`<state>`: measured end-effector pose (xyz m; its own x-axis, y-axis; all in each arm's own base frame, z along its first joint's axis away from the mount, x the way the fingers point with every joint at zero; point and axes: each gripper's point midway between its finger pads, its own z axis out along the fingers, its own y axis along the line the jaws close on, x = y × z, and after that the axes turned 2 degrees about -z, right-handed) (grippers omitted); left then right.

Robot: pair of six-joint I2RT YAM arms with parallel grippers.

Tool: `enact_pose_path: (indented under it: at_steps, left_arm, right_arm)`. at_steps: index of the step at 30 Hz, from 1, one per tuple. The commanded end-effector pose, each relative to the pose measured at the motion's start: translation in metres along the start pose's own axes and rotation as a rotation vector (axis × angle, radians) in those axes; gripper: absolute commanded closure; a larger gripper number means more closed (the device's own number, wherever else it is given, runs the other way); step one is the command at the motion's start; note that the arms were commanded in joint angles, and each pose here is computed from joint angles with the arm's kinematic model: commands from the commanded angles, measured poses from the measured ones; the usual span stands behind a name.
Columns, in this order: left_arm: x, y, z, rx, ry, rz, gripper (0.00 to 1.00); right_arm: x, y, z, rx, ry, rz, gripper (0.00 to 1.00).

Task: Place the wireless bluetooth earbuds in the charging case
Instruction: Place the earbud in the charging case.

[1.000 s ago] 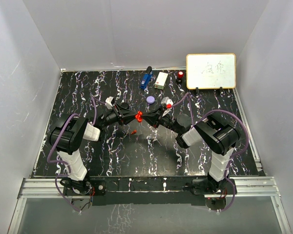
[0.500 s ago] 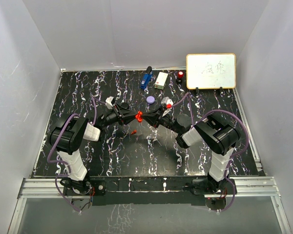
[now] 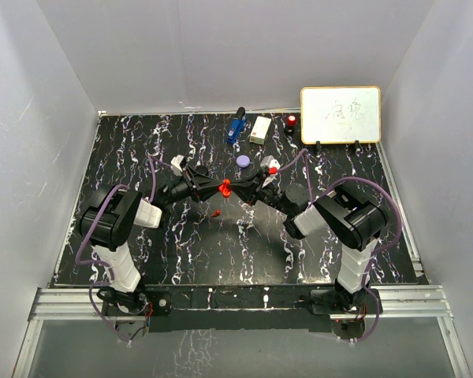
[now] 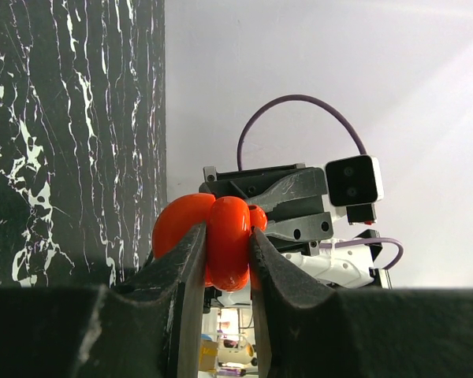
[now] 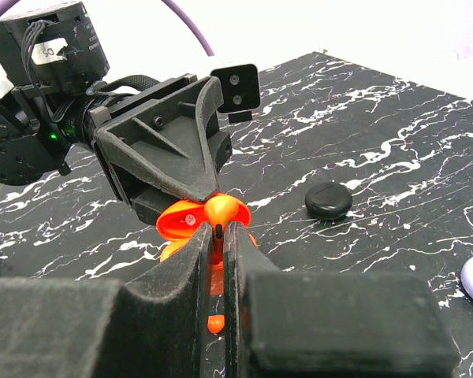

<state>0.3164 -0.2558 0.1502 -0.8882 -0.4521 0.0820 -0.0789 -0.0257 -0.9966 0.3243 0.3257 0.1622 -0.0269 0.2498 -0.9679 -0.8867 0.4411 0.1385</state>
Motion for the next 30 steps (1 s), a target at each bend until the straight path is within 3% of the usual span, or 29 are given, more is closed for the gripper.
enact_pose_path:
  at_steps: [1, 21, 25, 30]
  left_arm:
    - [0.0122, -0.0423, -0.0033, 0.134, 0.036, 0.132, 1.0]
    - [0.0078, -0.0476, -0.0013, 0.151, 0.017, 0.132, 1.0]
    - [0.0075, -0.0476, -0.0008, 0.151, 0.018, 0.132, 1.0]
    - [0.0064, -0.0472, -0.0002, 0.15, 0.016, 0.132, 1.0]
  right_arm:
    - [-0.0853, 0.0167, 0.0029, -0.065, -0.318, -0.194, 1.0]
    - [-0.0826, 0.0178, -0.0048, -0.05, -0.305, -0.201, 0.99]
    - [-0.0839, 0.0178, -0.0051, -0.048, -0.309, -0.201, 0.8]
    - [-0.0865, 0.0166, -0.0061, -0.034, -0.316, -0.199, 0.72]
